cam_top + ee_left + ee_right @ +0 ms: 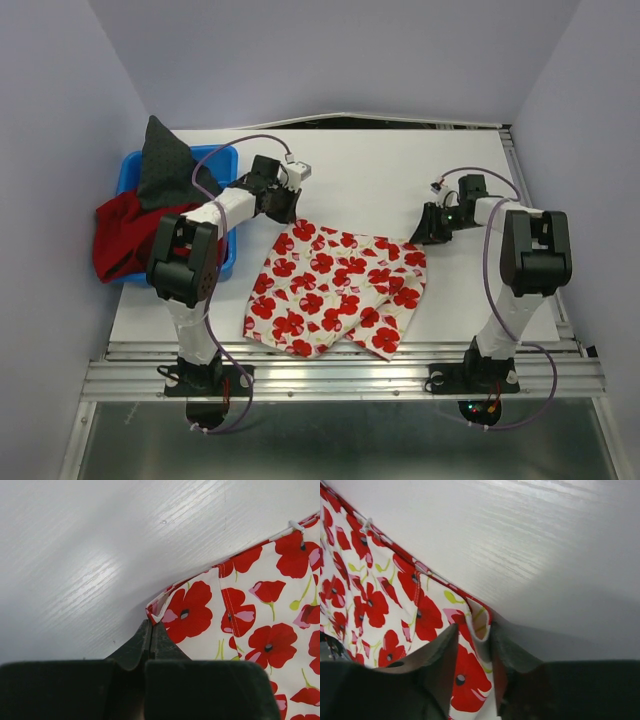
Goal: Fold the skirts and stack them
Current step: Flatten the skirt out
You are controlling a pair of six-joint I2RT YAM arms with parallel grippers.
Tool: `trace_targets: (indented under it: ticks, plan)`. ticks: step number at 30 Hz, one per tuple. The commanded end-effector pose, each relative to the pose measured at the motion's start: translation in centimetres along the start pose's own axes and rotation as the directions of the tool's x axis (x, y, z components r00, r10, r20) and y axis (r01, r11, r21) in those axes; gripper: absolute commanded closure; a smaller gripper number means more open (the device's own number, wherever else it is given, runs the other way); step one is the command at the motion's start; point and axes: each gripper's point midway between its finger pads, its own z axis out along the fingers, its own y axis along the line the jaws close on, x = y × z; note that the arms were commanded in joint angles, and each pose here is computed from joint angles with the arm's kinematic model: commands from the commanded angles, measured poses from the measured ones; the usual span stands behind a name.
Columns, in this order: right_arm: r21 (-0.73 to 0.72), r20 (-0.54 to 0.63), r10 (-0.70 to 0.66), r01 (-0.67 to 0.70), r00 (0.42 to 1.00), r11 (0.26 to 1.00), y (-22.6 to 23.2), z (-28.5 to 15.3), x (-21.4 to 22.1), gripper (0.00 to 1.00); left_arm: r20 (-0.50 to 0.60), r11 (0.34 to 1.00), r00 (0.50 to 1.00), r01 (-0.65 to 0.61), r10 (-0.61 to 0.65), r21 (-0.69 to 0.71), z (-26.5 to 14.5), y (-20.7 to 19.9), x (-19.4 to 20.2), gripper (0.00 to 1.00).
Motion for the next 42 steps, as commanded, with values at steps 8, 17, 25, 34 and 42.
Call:
trace_targets:
  ticks: [8,17,25,34,42]
  plan:
    - [0.087,0.195,-0.131,0.115,0.972,0.989,1.7,-5.0,-7.0,0.99,0.213,0.999,0.976,-0.035,0.042,-0.041,-5.8,0.3,-7.8,1.00]
    - [0.304,0.502,-0.431,0.314,0.750,0.899,10.5,-19.5,-15.7,0.99,0.608,0.970,0.756,-0.195,0.242,-0.144,-22.5,-3.2,-19.5,1.00]
    - [0.464,0.547,-0.567,0.341,0.617,0.818,13.3,-25.5,-13.5,0.99,0.691,0.933,0.628,-0.263,0.358,-0.244,-28.8,-6.0,-16.9,1.00]
    - [0.531,0.558,-0.679,0.424,0.477,0.734,18.2,-30.4,-7.0,0.99,0.737,0.919,0.550,-0.276,0.392,-0.283,-33.2,-9.0,-11.1,1.00]
    - [0.547,0.547,-0.687,0.417,0.479,0.726,17.9,-30.5,-6.5,0.99,0.740,0.918,0.545,-0.277,0.394,-0.285,-33.4,-9.4,-9.8,1.00]
